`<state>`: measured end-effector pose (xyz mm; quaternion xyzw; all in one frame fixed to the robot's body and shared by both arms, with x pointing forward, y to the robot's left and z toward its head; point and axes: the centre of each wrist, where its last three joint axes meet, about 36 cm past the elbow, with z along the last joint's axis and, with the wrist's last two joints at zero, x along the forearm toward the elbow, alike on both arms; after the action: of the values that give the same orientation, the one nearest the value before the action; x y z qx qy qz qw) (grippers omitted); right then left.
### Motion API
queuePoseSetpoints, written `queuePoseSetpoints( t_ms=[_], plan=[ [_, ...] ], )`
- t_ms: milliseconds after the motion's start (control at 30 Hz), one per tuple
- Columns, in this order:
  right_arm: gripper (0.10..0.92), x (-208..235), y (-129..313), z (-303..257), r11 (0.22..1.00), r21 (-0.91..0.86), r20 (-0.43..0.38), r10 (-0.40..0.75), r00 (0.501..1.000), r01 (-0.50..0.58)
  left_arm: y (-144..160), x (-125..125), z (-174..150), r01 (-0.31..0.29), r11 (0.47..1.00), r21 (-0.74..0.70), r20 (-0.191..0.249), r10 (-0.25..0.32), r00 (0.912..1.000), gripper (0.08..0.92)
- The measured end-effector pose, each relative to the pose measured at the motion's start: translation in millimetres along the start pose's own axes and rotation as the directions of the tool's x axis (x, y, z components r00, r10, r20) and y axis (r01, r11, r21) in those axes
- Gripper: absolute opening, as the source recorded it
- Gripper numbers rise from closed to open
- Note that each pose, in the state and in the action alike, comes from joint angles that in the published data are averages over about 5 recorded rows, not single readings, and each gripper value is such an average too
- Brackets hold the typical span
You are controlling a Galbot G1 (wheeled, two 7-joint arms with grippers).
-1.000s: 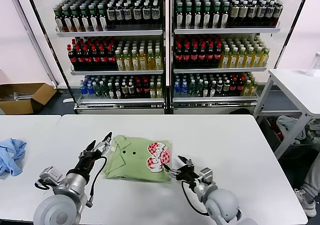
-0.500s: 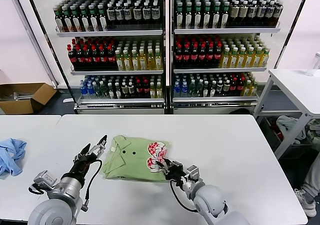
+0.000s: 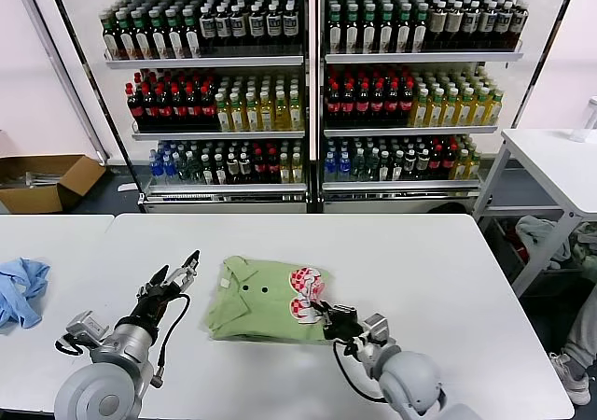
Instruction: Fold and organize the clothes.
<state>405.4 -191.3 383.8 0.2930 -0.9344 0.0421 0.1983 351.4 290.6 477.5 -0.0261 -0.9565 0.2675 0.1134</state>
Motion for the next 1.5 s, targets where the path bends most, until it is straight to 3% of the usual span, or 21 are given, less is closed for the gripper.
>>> queuePoseSetpoints(
  t_ms=[167,267,600,1000,1233,1500],
  plan=[
    [0.145,22,-16,-2,0.999,0.032,-0.007,0.034,0.999,-0.034,0,-5,3,0.003,1.000,-0.003,-0.002,-0.003,1.0000,0.823],
    [0.201,34,-22,-4,0.997,0.043,-0.001,0.062,0.998,-0.062,-1,-6,6,0.004,1.000,-0.001,-0.005,-0.004,1.0000,0.823],
    [0.478,64,-42,-8,0.986,0.041,0.066,0.158,0.985,-0.161,-4,-9,10,-0.001,1.000,-0.008,-0.010,0.001,0.9999,0.823],
    [0.800,33,-17,-16,0.998,-0.013,0.153,0.064,0.986,-0.063,-9,-8,10,-0.006,1.000,-0.026,-0.009,0.006,0.9999,0.823],
    [0.822,-12,13,-25,1.000,-0.010,0.141,0.007,0.990,-0.006,-8,-3,11,0.002,0.999,-0.032,-0.001,-0.002,1.0000,0.823],
    [0.823,-43,35,-19,0.999,0.037,0.005,-0.006,1.000,0.006,-6,2,14,0.013,1.000,-0.027,-0.003,-0.013,0.9999,0.823]
  ],
)
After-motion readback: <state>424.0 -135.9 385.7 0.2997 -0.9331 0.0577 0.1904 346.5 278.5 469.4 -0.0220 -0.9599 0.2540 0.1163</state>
